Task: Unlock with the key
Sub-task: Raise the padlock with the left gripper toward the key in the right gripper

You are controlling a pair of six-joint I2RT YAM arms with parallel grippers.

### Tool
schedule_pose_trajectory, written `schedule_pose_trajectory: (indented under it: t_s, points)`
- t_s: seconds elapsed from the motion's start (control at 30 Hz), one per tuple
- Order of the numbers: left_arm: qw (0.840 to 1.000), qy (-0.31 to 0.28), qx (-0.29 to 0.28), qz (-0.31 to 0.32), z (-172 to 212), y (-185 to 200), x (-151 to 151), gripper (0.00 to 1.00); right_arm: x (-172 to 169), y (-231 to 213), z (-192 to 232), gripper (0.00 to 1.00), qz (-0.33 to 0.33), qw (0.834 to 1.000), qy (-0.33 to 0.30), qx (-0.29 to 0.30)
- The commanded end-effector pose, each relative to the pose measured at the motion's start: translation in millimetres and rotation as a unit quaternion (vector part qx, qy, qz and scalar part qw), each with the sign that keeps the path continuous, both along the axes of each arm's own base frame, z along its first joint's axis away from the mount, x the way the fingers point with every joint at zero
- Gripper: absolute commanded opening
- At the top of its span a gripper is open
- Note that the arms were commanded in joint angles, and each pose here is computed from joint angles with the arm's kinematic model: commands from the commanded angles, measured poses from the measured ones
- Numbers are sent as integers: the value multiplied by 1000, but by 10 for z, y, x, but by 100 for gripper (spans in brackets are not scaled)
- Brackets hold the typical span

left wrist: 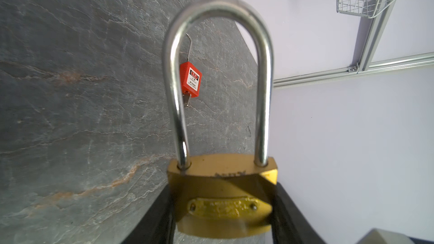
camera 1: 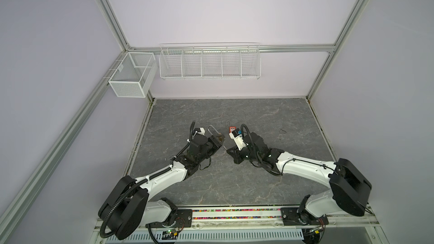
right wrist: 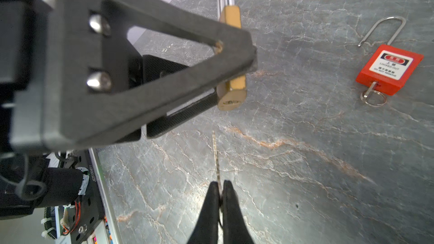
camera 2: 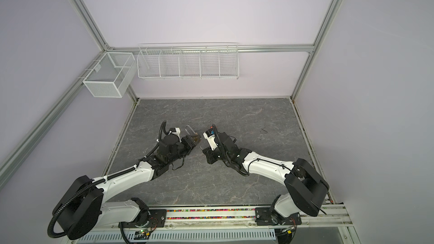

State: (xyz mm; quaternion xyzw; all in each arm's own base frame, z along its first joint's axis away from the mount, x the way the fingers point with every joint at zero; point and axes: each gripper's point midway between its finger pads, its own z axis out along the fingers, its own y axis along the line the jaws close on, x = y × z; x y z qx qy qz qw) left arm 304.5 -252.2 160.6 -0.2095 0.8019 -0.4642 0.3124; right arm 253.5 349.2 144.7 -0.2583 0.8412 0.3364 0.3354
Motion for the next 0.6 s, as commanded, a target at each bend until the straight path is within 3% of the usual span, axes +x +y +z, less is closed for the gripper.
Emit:
schedule_pose_trajectory:
  t_s: [0.0,0.57]
  points:
    - [998,-45,-46,-5,319,-56,6,0,37,-5,-43,7,-12,1000,5,-17]
    - [998,-45,-49,-7,321,-49,-45,0,163,60,-35,7,-26,999,6,-29]
